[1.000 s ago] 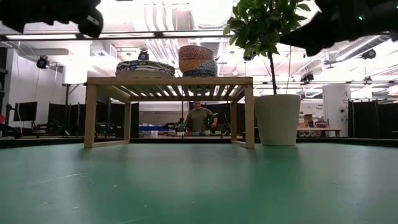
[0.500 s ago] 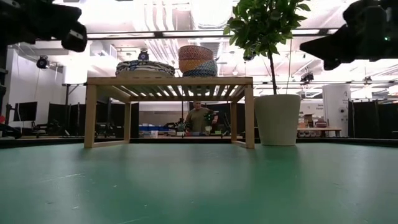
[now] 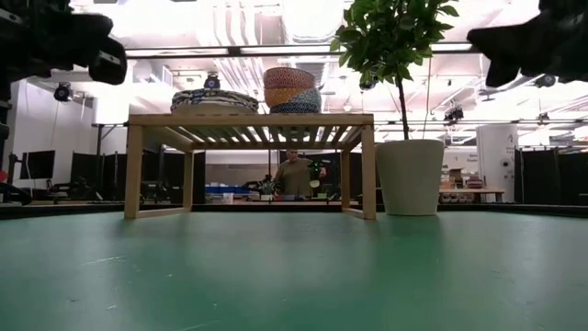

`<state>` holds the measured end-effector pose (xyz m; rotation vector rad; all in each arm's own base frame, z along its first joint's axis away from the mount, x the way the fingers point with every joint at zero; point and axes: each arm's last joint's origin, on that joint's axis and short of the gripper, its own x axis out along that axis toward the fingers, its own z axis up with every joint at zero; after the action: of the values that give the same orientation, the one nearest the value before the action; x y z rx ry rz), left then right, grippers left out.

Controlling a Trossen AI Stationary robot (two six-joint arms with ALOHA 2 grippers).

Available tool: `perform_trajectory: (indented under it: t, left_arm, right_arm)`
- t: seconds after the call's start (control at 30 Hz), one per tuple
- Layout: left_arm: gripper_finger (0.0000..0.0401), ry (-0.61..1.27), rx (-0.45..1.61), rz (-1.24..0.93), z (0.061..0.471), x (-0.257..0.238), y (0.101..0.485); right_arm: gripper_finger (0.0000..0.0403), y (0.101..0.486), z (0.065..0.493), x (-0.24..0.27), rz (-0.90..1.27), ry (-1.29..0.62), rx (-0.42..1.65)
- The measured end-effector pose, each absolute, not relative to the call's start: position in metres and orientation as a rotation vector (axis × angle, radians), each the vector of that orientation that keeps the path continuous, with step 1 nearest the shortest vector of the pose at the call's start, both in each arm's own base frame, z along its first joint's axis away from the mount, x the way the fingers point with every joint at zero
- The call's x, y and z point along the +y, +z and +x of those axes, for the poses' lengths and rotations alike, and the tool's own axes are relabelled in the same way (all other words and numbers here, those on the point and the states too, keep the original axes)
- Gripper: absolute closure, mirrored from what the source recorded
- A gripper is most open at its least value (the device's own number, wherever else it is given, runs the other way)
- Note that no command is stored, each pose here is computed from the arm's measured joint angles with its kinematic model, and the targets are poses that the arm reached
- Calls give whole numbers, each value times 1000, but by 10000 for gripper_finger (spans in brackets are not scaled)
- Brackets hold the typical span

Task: Place and stack bowls onto a shelf
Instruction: Return to Home Position

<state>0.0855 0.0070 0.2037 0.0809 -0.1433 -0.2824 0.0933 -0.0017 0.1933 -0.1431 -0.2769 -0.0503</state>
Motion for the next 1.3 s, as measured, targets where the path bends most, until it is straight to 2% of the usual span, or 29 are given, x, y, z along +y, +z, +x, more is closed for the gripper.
perform_trajectory:
  t: [0.1,0.2,0.33,0.43,0.6,1.3]
  left_arm:
    - [401,-265,-97,66,88,8,195]
    - [401,-209,-46,-47,90,10,186]
    - [401,-76,18,-266,94,15,174]
    - [401,30,46,-348,95,18,171]
    - [401,144,74,-302,97,22,168]
    - [401,157,140,-300,101,23,162]
  right_arm:
    - [394,193,94,0,-123,2,-275]
    - [394,190,95,0,-73,32,-238]
    - [394,176,98,0,8,38,-91]
    - [394,168,98,0,15,31,-1]
    - [394,167,100,0,16,26,29]
    - [394,167,100,0,1,19,41]
